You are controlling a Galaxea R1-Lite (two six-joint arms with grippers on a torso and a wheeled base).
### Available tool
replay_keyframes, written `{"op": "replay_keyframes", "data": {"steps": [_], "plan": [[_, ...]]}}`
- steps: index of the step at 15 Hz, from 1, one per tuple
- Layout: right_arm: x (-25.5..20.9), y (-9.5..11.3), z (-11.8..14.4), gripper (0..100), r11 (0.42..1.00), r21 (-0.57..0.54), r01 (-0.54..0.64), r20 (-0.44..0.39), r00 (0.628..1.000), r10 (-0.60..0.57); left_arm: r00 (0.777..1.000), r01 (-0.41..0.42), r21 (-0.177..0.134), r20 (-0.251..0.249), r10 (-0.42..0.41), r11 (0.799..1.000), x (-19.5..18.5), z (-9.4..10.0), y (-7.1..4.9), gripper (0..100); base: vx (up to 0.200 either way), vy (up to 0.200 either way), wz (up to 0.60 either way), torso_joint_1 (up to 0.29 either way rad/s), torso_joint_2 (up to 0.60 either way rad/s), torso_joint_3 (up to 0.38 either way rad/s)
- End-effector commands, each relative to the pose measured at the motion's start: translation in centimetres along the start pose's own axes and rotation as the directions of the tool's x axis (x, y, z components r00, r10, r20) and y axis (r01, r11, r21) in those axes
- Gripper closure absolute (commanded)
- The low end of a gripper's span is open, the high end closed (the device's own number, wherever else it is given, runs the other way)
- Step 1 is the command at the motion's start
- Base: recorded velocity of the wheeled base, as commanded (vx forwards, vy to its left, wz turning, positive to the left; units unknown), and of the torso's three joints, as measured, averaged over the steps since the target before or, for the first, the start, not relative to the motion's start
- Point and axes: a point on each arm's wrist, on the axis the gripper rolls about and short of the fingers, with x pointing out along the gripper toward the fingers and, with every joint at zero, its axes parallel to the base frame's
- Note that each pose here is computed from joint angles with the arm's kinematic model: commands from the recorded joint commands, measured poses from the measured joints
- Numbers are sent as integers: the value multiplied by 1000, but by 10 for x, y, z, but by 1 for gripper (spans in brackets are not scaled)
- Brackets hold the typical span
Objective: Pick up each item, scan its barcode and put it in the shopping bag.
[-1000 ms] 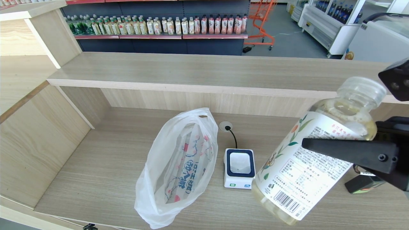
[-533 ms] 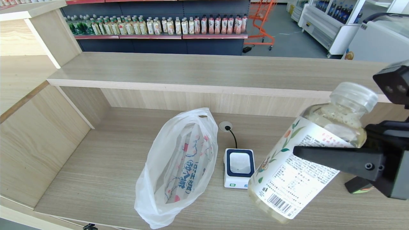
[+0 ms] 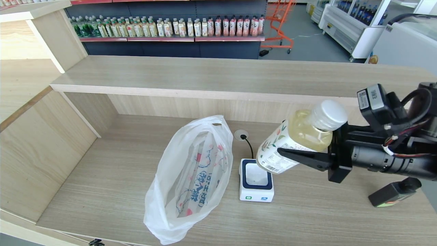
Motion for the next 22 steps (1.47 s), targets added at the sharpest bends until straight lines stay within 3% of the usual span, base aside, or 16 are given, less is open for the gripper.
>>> {"op": "replay_keyframes", "data": {"steps": [1, 4, 10, 22], "plan": [[22, -19, -57, 100, 992, -128, -8, -52, 999, 1, 1000, 0, 0, 0, 0, 1000, 0, 0, 0, 0, 0, 0, 0, 0, 0, 0], [23, -28, -94, 100, 964, -258, -65, -33, 998, 58, 1000, 0, 0, 0, 0, 1000, 0, 0, 0, 0, 0, 0, 0, 0, 0, 0], [30, -30, -139, 100, 938, -310, -157, -34, 987, 154, 1000, 0, 0, 0, 0, 1000, 0, 0, 0, 0, 0, 0, 0, 0, 0, 0], [43, -36, -155, 100, 912, -376, -164, -7, 985, 175, 1000, 0, 0, 0, 0, 1000, 0, 0, 0, 0, 0, 0, 0, 0, 0, 0]]}}
